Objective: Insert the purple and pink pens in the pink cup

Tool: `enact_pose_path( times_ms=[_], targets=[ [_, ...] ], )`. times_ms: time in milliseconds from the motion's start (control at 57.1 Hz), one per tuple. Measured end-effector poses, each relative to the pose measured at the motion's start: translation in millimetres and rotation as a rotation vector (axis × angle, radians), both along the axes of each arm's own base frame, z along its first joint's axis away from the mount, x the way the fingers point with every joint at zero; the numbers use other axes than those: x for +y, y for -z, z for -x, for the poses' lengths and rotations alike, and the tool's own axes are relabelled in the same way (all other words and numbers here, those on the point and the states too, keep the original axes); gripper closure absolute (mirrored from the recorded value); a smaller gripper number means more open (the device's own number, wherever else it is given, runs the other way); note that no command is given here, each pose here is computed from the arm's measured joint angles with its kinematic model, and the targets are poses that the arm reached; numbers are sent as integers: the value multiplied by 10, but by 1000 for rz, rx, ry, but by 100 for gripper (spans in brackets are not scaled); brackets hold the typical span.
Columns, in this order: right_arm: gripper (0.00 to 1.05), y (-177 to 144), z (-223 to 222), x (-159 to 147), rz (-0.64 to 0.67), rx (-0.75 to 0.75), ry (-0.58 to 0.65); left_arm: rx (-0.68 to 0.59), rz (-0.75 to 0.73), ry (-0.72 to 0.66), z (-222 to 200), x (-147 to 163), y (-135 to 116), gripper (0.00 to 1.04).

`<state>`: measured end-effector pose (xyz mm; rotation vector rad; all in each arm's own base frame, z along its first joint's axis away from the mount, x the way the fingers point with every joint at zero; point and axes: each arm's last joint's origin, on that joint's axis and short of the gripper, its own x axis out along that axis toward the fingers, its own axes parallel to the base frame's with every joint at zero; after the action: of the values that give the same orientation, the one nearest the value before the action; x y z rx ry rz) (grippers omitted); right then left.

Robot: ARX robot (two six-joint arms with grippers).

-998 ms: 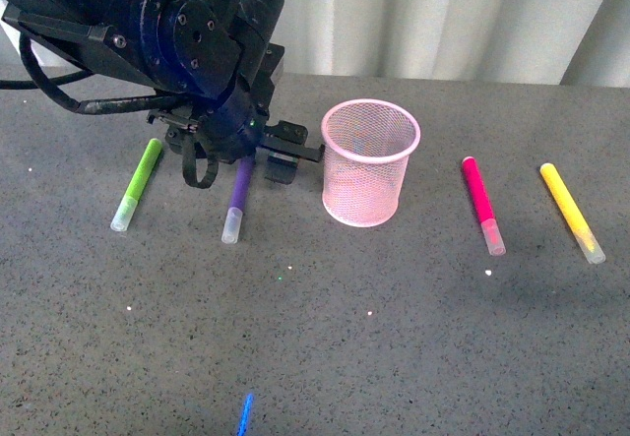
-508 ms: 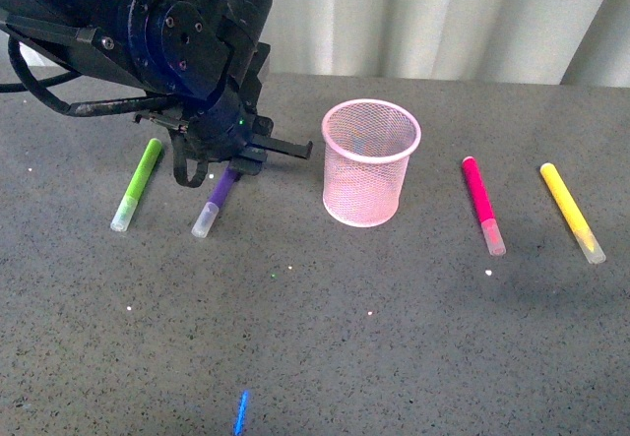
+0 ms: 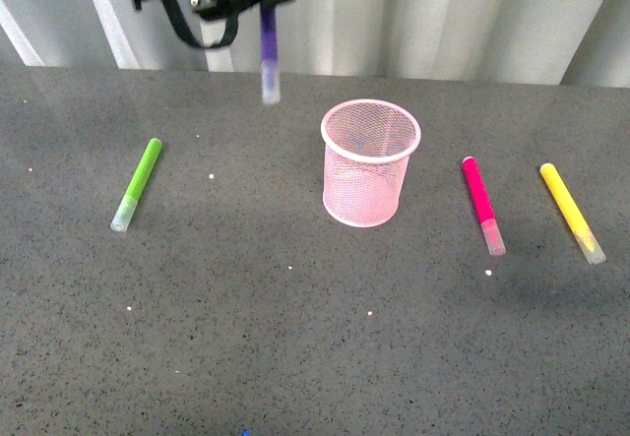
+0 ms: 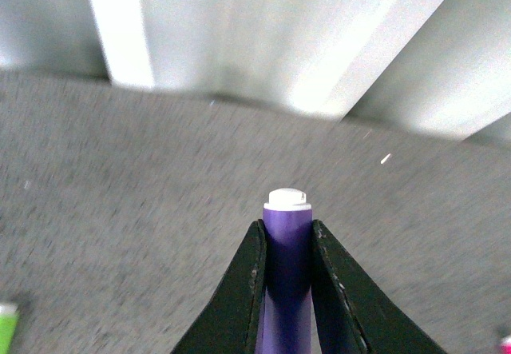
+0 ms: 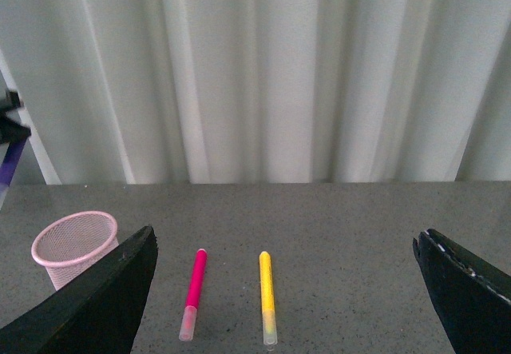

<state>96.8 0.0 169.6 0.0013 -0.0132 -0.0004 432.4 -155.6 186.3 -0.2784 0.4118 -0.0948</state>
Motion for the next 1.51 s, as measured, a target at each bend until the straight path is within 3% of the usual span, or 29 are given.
enact_pose_path(
  times_ms=[175,403,613,1015,1243,1505],
  targets=[
    [7,0,0,0,0,0,0,-278,207,21,237,9,-442,92],
    [7,0,0,0,0,0,0,-519,309,108,373,-186,-600,92],
    [7,0,0,0,0,0,0,-511,359,155,481,-489,-88,93],
    [7,0,0,0,0,0,0,-461,377,133,465,-562,556,93],
    [7,0,0,0,0,0,0,-437,371,118,438,-569,747,93],
    [7,0,0,0,0,0,0,-446,375,107,425,-543,753,92]
  ],
)
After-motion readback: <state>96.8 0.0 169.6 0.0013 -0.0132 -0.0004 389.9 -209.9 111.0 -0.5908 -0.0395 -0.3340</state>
